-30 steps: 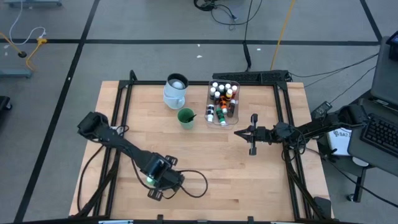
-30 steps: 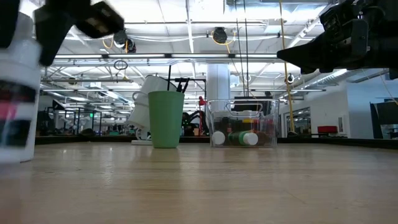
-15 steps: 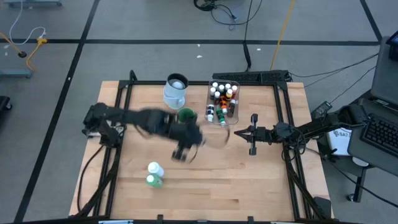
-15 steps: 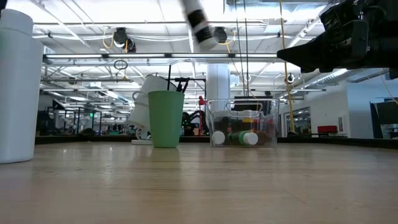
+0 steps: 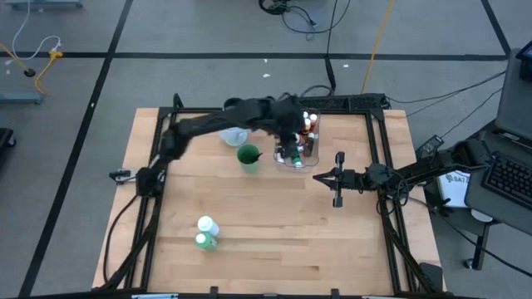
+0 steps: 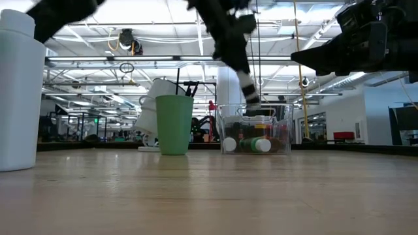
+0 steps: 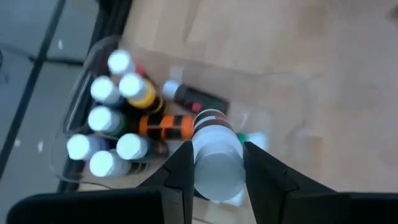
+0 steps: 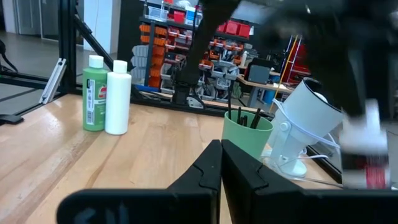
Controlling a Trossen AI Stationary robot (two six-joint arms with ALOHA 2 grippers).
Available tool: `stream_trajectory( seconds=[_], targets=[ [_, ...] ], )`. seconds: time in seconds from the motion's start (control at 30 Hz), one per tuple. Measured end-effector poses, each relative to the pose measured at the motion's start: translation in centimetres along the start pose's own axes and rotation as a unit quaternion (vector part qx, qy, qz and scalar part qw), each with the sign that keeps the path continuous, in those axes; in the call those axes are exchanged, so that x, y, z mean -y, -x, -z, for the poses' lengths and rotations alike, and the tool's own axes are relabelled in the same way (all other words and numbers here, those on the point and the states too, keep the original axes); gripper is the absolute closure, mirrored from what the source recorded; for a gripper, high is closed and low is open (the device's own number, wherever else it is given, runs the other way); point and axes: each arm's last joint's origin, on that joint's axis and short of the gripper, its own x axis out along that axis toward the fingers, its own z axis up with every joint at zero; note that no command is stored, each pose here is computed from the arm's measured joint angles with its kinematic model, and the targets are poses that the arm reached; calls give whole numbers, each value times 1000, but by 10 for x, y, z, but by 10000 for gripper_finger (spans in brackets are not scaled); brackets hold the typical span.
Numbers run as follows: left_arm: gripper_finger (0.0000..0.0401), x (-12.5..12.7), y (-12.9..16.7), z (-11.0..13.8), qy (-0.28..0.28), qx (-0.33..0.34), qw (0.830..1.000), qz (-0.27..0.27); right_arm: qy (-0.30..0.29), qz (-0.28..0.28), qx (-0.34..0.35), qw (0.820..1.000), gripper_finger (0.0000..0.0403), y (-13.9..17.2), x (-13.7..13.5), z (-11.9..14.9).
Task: Pick & Place Paint Supplies
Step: Put the white paint bottle into the transparent bin
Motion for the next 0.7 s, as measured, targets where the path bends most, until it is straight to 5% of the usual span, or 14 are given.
stream_trajectory(
  seconds=[0.2,0.7],
  targets=[
    [302,-25,-46,12,3,-43,999,-9,12,-1,-5,1000,401,0,0,1],
    [302,-35,-70,27,6,-78,996,-39,22,-1,-6,1000,401,0,0,1]
  ],
)
